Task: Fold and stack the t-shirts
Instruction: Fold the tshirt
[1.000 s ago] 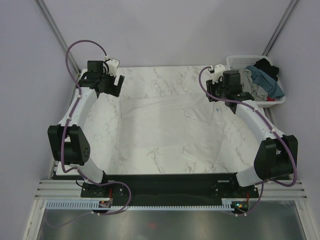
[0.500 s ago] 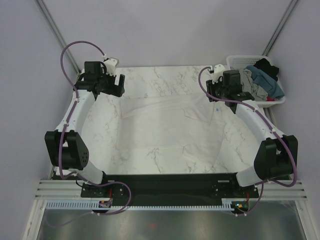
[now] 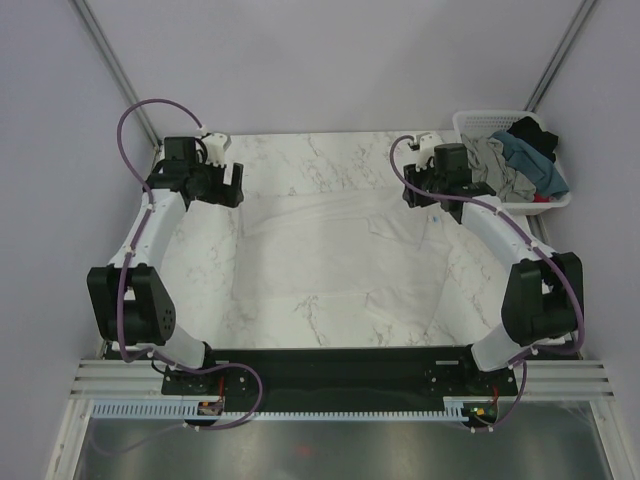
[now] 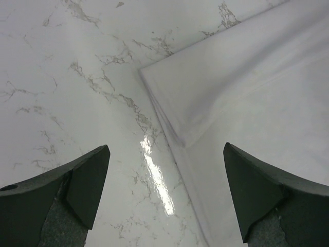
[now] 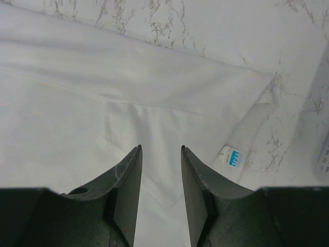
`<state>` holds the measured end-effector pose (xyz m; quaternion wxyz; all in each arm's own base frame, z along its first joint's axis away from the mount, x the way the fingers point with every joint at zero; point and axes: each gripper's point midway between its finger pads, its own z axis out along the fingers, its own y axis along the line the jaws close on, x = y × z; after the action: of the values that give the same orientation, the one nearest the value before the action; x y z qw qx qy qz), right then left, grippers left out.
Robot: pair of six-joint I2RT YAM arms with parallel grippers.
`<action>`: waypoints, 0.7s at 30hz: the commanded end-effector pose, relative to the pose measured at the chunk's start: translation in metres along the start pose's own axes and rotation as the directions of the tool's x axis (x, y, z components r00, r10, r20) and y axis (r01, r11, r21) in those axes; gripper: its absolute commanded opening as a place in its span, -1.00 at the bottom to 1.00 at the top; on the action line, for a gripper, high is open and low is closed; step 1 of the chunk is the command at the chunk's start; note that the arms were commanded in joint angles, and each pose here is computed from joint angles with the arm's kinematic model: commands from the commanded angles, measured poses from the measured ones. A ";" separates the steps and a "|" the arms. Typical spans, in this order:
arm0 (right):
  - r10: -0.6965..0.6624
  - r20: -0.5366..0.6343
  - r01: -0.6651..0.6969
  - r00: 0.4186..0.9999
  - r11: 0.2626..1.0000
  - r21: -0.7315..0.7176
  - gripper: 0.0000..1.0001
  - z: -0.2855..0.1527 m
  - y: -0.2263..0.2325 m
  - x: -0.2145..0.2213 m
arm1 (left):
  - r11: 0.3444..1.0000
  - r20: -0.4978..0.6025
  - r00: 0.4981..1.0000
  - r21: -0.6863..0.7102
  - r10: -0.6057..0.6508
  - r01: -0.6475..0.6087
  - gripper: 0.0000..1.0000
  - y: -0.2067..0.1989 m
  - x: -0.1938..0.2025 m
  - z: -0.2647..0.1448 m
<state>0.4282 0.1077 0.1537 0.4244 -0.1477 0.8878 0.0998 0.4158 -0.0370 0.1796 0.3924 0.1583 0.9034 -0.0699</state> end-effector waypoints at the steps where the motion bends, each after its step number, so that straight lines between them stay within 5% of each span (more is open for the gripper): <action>1: -0.076 0.121 0.078 0.990 0.997 -0.013 -0.11 -0.021 0.016 -0.036 | 0.999 0.062 0.997 -0.016 -0.040 0.041 0.99 0.010 -0.011 -0.019; 7: -0.073 0.039 0.074 0.997 0.997 -0.032 -0.10 -0.030 0.022 0.003 | 0.998 0.066 0.997 -0.028 -0.049 0.051 0.99 0.018 -0.014 -0.019; 13: -0.115 -0.047 0.111 0.992 0.990 -0.086 -0.03 -0.027 0.031 0.047 | 0.997 -0.041 0.996 -0.005 -0.081 0.081 0.99 0.010 0.031 -0.001; 15: -0.104 -0.046 0.102 0.994 0.994 -0.048 0.27 -0.034 0.025 0.051 | 0.996 -0.061 0.994 -0.002 -0.088 0.088 0.99 0.009 0.040 0.001; 21: -0.066 -0.054 0.062 0.996 0.995 -0.074 0.51 -0.049 0.032 0.063 | 0.996 -0.098 0.991 0.010 -0.093 0.094 0.99 0.003 0.055 0.006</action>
<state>0.3435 0.1073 0.1167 0.3706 -0.1975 0.9021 0.0995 0.3793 -0.0156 0.1209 0.3195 0.1257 0.9363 -0.0739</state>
